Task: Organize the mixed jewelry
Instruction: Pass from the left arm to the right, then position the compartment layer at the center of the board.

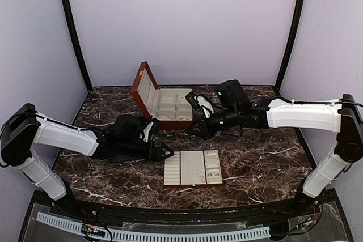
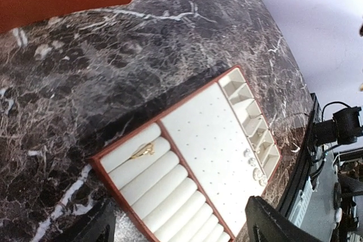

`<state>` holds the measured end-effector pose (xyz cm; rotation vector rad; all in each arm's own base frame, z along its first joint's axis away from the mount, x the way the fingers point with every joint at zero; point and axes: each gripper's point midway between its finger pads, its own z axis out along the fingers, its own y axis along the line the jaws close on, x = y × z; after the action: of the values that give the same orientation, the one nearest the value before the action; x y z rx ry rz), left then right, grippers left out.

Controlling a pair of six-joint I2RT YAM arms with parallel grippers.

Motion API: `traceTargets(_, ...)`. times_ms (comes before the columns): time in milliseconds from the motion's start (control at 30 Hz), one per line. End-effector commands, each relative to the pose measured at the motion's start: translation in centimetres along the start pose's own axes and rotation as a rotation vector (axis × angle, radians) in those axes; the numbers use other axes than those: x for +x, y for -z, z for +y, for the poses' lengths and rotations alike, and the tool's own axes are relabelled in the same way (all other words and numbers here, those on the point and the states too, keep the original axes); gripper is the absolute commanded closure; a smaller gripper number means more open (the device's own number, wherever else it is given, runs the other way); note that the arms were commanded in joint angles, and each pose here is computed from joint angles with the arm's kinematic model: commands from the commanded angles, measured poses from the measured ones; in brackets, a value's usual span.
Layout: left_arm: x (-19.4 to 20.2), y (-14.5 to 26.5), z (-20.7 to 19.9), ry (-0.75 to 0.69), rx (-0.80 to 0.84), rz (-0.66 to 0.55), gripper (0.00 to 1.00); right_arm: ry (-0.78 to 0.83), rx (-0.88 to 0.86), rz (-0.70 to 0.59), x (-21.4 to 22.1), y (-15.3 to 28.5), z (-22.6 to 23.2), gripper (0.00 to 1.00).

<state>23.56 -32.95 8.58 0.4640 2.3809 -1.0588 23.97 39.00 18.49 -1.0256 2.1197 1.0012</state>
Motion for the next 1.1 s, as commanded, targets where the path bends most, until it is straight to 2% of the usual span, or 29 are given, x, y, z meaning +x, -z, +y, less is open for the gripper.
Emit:
traceTargets(0, -0.7, -1.0, 1.4, 0.095, -0.061, -0.037, 0.18, -0.002, 0.074, -0.095, -1.9, 1.4, -0.9, 1.00)
traceTargets(300, -0.4, -3.0, 2.8, 0.047, -0.119, 0.018, 0.19, -0.016, 0.083, -0.119, -1.5, 2.2, -1.0, 1.00)
traceTargets(567, -1.2, -5.4, -0.3, -0.020, 0.066, 0.026, 0.26, -0.029, 0.137, -0.133, -1.3, 2.9, -1.7, 1.00)
traceTargets(833, -3.3, -7.1, -4.4, -0.125, 0.268, -0.038, 0.31, -0.053, 0.208, -0.141, -0.5, 3.3, -3.0, 1.00)
traceTargets(900, -3.7, -6.9, -4.4, -0.157, 0.252, -0.051, 0.31, -0.060, 0.216, -0.132, 0.1, 3.0, -3.3, 1.00)
traceTargets(1067, -3.2, -5.1, -2.0, -0.212, 0.092, -0.058, 0.31, -0.049, 0.230, -0.116, 1.4, 1.8, -3.6, 1.00)
